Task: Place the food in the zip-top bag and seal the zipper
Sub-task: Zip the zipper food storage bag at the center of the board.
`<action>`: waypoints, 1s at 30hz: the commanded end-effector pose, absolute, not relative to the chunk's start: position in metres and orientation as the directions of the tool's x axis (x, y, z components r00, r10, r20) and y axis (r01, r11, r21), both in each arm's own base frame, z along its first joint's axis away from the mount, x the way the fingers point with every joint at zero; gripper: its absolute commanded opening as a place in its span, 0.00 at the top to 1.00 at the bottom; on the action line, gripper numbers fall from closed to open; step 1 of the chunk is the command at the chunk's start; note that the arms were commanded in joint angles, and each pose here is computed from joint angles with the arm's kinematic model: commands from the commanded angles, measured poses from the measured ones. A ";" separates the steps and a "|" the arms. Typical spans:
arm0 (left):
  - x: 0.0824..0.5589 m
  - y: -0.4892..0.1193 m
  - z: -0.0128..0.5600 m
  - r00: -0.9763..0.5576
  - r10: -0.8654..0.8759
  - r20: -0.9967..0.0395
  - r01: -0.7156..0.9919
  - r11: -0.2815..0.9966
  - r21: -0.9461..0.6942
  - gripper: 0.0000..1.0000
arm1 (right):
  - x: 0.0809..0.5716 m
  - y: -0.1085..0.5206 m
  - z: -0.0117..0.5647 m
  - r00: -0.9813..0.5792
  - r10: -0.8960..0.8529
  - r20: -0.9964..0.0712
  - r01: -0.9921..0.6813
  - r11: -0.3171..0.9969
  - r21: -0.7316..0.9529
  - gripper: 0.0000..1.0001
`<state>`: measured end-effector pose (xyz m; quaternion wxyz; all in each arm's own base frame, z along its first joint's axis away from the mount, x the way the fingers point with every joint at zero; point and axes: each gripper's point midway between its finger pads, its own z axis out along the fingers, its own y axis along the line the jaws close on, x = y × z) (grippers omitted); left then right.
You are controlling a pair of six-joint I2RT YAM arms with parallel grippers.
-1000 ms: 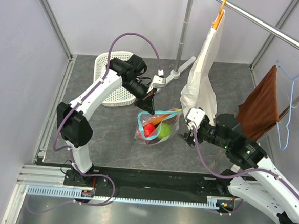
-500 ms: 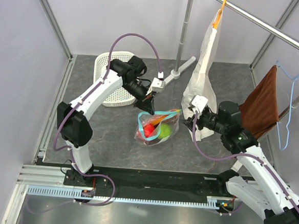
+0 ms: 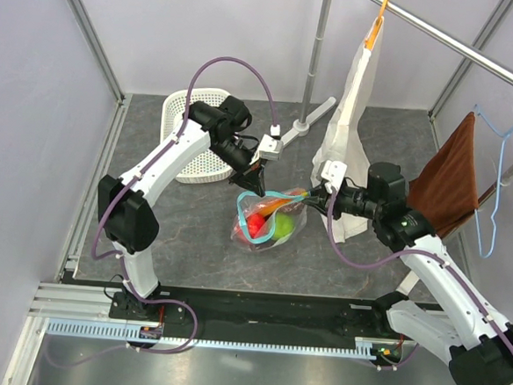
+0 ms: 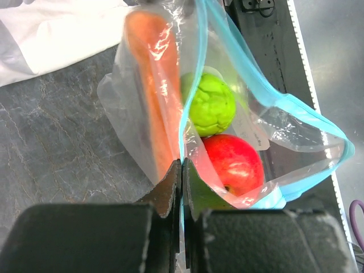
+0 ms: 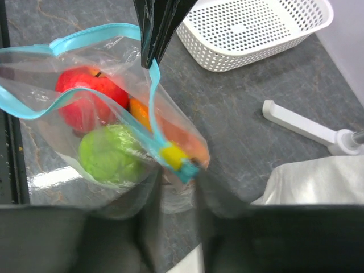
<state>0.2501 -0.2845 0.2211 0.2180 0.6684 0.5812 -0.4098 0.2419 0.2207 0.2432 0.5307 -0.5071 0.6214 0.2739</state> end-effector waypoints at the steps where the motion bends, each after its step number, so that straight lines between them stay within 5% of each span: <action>1: 0.217 -0.267 0.226 -0.086 0.638 -0.765 0.916 -0.251 -0.312 0.98 | 0.240 0.228 0.271 0.168 -0.294 -0.941 -0.923 0.288 -0.254 0.82; 3: 0.217 -0.268 0.227 -0.091 0.634 -0.768 0.915 -0.251 -0.316 0.98 | 0.241 0.226 0.271 0.175 -0.300 -0.938 -0.917 0.297 -0.266 1.00; 6: 0.219 -0.271 0.230 -0.112 0.628 -0.771 0.913 -0.241 -0.329 0.92 | 0.239 0.224 0.273 0.185 -0.300 -0.936 -0.912 0.302 -0.277 1.00; 13: 0.264 -0.273 0.287 -0.202 0.497 -0.844 0.953 -0.097 -0.285 0.55 | 0.233 0.227 0.299 0.085 -0.208 -0.974 -0.921 0.356 -0.157 1.00; 14: 0.260 -0.273 0.314 -0.214 0.427 -0.879 0.955 -0.097 -0.279 0.41 | 0.230 0.227 0.303 0.078 -0.200 -0.977 -0.923 0.355 -0.147 1.00; 15: 0.268 -0.272 0.325 -0.179 0.391 -0.903 0.970 -0.085 -0.229 0.01 | 0.226 0.227 0.303 0.064 -0.199 -0.978 -0.926 0.352 -0.132 1.00; 17: 0.265 -0.274 0.327 -0.184 0.390 -0.902 0.976 -0.035 -0.214 0.00 | 0.220 0.226 0.305 0.051 -0.210 -0.976 -0.931 0.343 -0.122 1.00; 18: 0.261 -0.282 0.354 -0.039 0.332 -0.942 0.997 -0.045 -0.057 0.00 | 0.219 0.226 0.305 0.045 -0.216 -0.975 -0.934 0.338 -0.118 1.00; 22: 0.243 -0.299 0.356 0.097 0.334 -0.938 0.992 0.039 0.117 0.00 | 0.217 0.225 0.303 0.013 -0.242 -0.970 -0.939 0.330 -0.095 1.00; 29: 0.228 -0.337 0.330 0.071 0.387 -0.919 0.991 0.077 0.109 0.00 | 0.215 0.223 0.303 -0.024 -0.262 -0.965 -0.939 0.338 -0.069 1.00; 30: 0.225 -0.342 0.329 0.079 0.387 -0.919 0.990 0.075 0.116 0.06 | 0.215 0.224 0.302 -0.030 -0.262 -0.964 -0.940 0.336 -0.062 1.00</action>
